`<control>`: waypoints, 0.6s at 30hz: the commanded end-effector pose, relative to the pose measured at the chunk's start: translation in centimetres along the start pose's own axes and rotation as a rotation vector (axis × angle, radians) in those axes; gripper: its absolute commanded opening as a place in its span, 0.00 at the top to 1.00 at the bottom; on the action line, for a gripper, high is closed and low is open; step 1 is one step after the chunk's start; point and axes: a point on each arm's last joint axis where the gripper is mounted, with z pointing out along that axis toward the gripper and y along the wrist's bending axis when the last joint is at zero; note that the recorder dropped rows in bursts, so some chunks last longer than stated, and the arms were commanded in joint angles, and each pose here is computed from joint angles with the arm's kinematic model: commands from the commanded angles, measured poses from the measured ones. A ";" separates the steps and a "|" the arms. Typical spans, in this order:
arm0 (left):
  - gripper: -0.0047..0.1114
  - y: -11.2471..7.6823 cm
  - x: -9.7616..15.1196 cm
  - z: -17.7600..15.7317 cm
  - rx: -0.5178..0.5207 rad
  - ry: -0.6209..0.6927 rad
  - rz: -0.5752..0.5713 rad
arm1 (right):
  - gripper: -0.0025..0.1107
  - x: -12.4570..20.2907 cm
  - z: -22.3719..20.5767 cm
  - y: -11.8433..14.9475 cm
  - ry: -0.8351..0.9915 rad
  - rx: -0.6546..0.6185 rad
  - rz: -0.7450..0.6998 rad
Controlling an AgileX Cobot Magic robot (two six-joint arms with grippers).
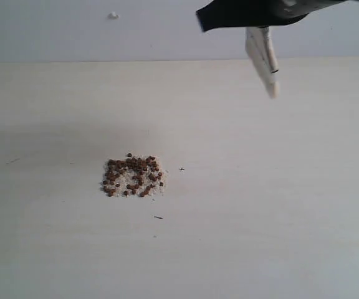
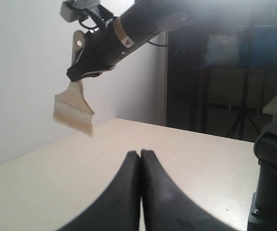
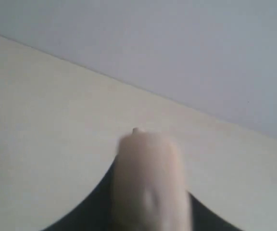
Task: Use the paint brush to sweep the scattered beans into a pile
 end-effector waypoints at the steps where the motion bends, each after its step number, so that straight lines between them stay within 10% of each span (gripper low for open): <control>1: 0.96 0.0 0.0 0.0 0.002 -0.004 -0.004 | 0.98 0.0 -0.5 -0.9 -0.090 -0.074 -0.044; 18: 0.96 -0.1 0.0 0.0 0.005 -0.009 -0.010 | 0.98 -0.5 -0.7 0.6 -0.149 -0.237 -0.056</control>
